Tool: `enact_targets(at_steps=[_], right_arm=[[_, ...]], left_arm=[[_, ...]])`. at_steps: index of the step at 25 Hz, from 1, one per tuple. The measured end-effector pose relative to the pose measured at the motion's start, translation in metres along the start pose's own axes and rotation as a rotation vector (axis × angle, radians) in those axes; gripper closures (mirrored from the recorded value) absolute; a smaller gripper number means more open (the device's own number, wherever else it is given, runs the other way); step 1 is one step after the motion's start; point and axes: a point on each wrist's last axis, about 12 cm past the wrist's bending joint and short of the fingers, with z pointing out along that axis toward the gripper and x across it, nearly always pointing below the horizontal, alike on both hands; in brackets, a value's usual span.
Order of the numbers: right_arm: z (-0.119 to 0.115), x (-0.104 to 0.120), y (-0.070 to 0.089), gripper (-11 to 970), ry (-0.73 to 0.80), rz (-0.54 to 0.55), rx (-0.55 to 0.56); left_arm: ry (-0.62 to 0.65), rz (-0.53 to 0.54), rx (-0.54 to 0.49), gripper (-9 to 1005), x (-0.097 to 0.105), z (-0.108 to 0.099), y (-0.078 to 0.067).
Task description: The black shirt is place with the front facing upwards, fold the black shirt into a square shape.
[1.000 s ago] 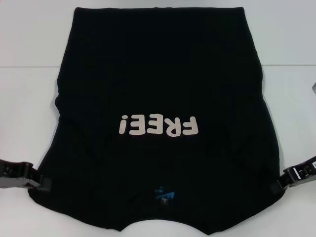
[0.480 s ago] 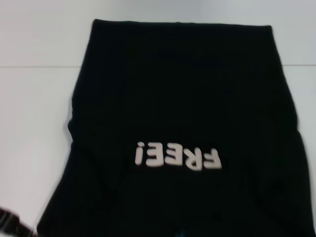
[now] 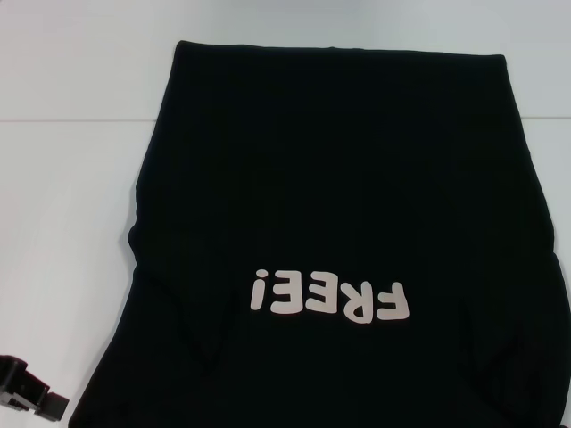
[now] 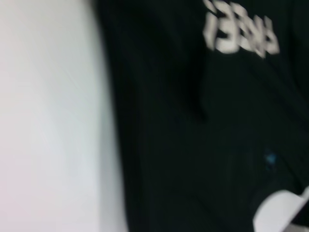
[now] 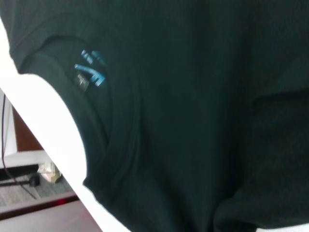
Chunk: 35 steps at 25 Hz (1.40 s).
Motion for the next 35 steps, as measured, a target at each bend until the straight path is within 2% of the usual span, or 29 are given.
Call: enact_targets(at_steps=[6,12,22,28,35], right_arm=[[-0.003,0.002,-0.003,870,-0.03,0.019,0.001],[-0.002,0.003,-0.003,872,-0.033,0.023,0.001],[0.0,0.004,-0.005,873,-0.037,0.029,0.005],[0.001,0.005,-0.005,873,-0.039,0.032,0.002],[0.002,0.006,-0.006,872,-0.039,0.034,0.0]], left_arm=[[0.025,-0.034,-0.039,951,0.0,0.011,0.001],[-0.033,-0.059,-0.064,838,-0.003,0.014,0.004],[-0.047,-0.08,-0.078,382,0.0,0.016,0.009],[-0.051,-0.07,-0.079,223,0.0,0.02,0.009],[-0.052,-0.062,-0.078,226,0.0,0.026,0.009]])
